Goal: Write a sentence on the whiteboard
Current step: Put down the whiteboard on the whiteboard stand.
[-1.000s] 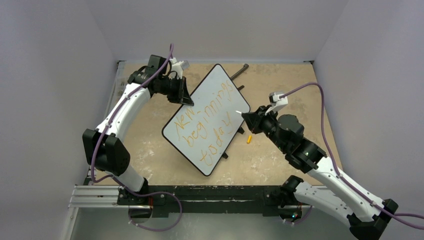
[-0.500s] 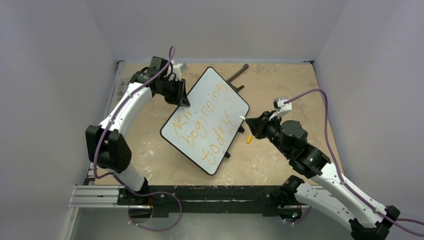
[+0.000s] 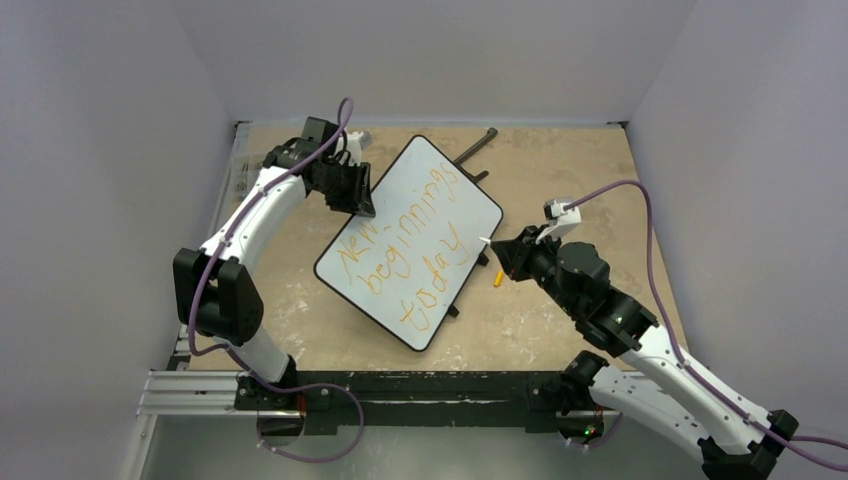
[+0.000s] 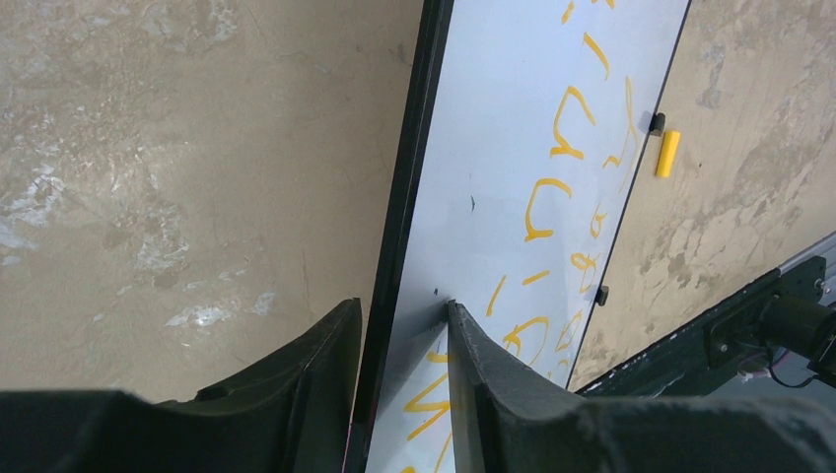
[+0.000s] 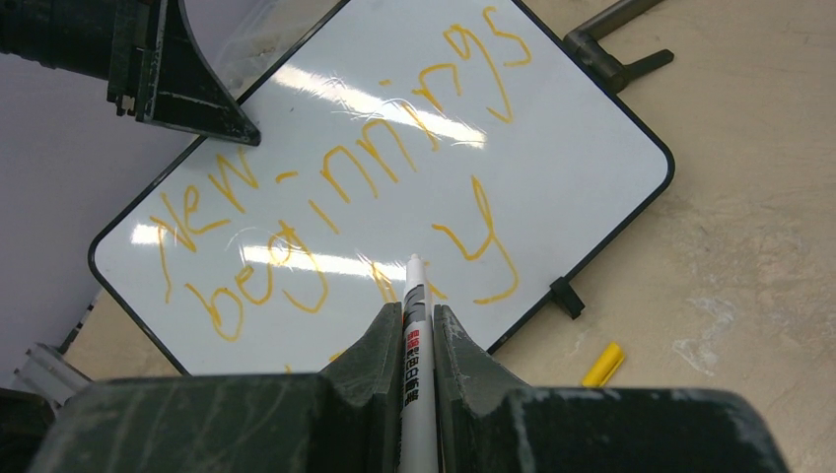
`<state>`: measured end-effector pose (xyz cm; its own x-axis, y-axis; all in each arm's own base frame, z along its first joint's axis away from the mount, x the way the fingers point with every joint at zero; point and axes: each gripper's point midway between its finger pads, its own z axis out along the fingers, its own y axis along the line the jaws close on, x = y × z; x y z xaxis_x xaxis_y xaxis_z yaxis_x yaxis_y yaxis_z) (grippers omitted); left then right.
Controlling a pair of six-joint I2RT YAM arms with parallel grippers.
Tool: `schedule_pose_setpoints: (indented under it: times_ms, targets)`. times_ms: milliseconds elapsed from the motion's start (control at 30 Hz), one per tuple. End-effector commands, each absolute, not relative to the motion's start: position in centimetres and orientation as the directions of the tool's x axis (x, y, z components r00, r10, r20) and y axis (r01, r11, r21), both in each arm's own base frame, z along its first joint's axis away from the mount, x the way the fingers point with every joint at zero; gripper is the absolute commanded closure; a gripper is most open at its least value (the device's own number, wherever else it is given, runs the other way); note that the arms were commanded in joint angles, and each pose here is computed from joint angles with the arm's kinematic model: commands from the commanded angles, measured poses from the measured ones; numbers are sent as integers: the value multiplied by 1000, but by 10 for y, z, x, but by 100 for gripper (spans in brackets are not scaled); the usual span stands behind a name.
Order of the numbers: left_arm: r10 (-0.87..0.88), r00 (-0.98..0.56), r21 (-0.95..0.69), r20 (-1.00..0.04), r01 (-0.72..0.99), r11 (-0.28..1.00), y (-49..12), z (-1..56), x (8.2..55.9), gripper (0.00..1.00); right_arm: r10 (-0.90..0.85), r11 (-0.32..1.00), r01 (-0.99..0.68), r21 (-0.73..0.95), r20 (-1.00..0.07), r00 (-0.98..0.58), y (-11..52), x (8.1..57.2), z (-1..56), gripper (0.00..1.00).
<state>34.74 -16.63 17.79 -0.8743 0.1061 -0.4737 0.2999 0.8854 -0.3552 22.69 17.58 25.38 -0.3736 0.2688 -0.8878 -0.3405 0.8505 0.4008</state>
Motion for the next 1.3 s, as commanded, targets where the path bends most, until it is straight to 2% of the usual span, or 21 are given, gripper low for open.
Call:
schedule_pose_setpoints:
  times_ms: [0, 633, 933, 1100, 1267]
  targets:
    - [107, -837, -339, -537, 330, 881, -163, 193, 351, 63, 304, 839, -340, 423, -885, -352, 177, 229, 263, 100]
    - [96, -789, -356, -607, 377, 855, -169, 218, 345, 42, 282, 854, -336, 397, -896, -342, 178, 235, 267, 100]
    - [86, -716, -280, -693, 378, 883, -154, 253, 343, 31, 250, 893, -297, 339, -921, -300, 167, 243, 282, 100]
    - [69, -649, -257, -758, 394, 883, -153, 287, 332, 29, 233, 925, -239, 296, -938, -258, 153, 251, 294, 100]
    - [106, -618, -217, -779, 424, 879, -166, 304, 317, 29, 213, 956, -156, 248, -954, -211, 138, 260, 310, 100]
